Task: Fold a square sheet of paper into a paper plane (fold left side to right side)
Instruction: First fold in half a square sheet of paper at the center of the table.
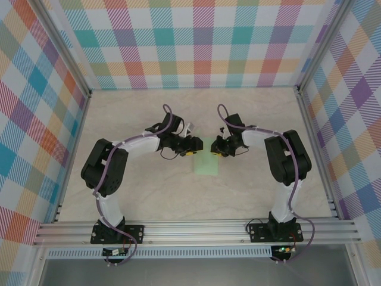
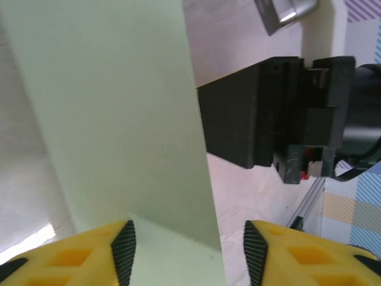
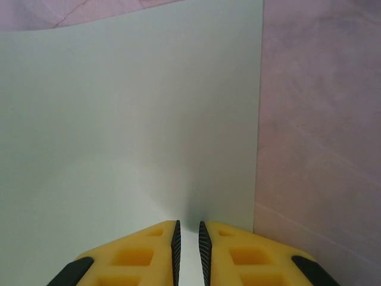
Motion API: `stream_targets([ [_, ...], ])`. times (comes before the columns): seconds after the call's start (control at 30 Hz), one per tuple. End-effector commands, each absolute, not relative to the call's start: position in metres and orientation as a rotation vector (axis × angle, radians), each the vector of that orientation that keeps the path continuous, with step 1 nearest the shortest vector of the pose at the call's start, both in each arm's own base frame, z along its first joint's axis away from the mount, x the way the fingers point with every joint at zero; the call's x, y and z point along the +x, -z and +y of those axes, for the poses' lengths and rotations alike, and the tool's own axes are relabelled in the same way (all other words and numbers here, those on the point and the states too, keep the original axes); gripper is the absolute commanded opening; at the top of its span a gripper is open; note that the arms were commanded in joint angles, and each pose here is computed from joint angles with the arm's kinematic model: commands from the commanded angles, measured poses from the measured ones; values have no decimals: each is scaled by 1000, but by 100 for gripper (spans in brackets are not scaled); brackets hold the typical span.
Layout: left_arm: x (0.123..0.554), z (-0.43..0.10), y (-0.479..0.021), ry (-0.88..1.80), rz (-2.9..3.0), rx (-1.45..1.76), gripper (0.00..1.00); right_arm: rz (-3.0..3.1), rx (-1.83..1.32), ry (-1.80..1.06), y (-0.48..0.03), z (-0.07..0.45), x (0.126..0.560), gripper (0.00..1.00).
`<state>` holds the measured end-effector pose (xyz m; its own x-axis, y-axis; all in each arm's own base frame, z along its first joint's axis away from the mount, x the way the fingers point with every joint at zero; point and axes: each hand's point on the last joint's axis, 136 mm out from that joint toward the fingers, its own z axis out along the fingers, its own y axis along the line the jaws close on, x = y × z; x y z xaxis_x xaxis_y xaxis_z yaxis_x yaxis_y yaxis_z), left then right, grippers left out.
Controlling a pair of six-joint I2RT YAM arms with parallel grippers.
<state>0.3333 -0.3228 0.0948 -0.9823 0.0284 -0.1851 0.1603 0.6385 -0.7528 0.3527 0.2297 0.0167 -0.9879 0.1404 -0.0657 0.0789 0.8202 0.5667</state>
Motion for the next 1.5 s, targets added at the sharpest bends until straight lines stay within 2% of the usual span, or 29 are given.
stream_targets([
  [0.0,333,-342,-99,1345,2681,180,58,2954,190,-844,0,223,337,21],
  [0.13,334,-344,-94,1348,2685,175,64,2907,177,-904,-13,226,343,22],
  [0.27,334,-345,-94,1350,2683,178,65,2839,168,-991,-35,226,354,24],
  [0.5,333,-345,-95,1345,2688,177,53,2713,134,-1051,-89,215,360,38],
  [0.63,333,-346,-95,1343,2690,182,44,2640,85,-1230,-109,230,351,47],
  [0.77,333,-345,-94,1335,2693,185,36,2622,56,-1375,-110,250,350,48],
  [0.87,332,-344,-94,1325,2697,188,34,2643,43,-1389,-104,261,351,47],
  [1.0,331,-344,-94,1323,2696,189,32,2659,62,-1394,-95,265,353,40],
  [1.2,331,-343,-96,1317,2693,187,32,2697,77,-1317,-85,258,350,18],
  [1.3,331,-341,-99,1300,2688,190,34,2728,70,-1242,-80,251,349,8],
  [1.47,332,-328,-108,1197,2686,180,45,2776,74,-1129,-70,240,348,7],
])
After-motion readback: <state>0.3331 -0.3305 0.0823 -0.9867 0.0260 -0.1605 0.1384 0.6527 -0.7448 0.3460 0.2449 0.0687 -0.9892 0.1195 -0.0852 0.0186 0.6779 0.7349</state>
